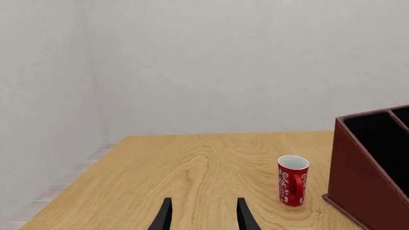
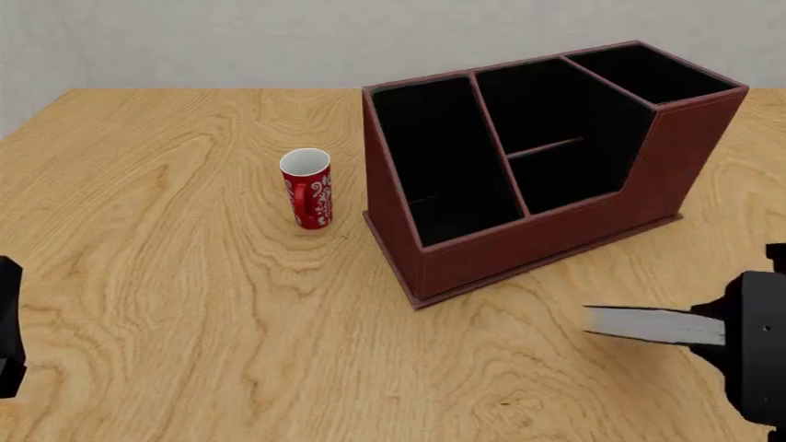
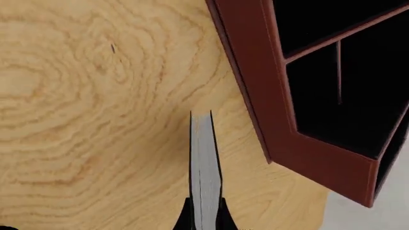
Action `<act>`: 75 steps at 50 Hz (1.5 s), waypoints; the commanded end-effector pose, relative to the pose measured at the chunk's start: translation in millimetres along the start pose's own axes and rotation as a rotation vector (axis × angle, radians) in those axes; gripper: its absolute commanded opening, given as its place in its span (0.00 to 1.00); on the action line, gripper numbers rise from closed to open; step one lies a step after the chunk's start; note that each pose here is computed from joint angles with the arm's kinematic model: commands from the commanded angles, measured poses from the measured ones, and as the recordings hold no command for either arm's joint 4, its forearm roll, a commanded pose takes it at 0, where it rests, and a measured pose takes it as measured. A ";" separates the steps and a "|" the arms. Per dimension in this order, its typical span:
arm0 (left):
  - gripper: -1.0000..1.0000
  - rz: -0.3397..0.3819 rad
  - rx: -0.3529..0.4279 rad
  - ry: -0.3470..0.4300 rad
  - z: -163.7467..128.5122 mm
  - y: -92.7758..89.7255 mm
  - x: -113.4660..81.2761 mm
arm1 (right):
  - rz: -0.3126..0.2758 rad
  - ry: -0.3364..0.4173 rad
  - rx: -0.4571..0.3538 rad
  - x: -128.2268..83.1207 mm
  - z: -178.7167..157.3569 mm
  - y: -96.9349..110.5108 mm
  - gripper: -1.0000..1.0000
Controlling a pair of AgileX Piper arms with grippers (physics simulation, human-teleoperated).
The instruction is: Pick up the book and place it in the left compartment of the caddy.
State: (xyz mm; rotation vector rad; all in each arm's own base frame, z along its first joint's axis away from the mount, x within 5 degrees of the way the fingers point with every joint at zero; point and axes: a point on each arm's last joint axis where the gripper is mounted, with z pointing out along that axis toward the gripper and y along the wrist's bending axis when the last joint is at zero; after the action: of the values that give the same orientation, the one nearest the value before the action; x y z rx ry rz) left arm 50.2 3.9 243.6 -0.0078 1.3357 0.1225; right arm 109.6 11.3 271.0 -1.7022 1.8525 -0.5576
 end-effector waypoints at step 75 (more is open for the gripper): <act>1.00 -0.062 0.097 0.072 -0.5 -5.6 8.6 | -0.404 -0.295 0.241 -54.9 -84.0 -65.7 0.00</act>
State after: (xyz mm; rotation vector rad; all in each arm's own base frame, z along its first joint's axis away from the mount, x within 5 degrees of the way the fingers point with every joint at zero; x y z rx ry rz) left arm 52.1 -1.3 235.1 0.0352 1.4118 0.0003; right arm 91.9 44.5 370.0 -1.9213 1.1964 -0.6218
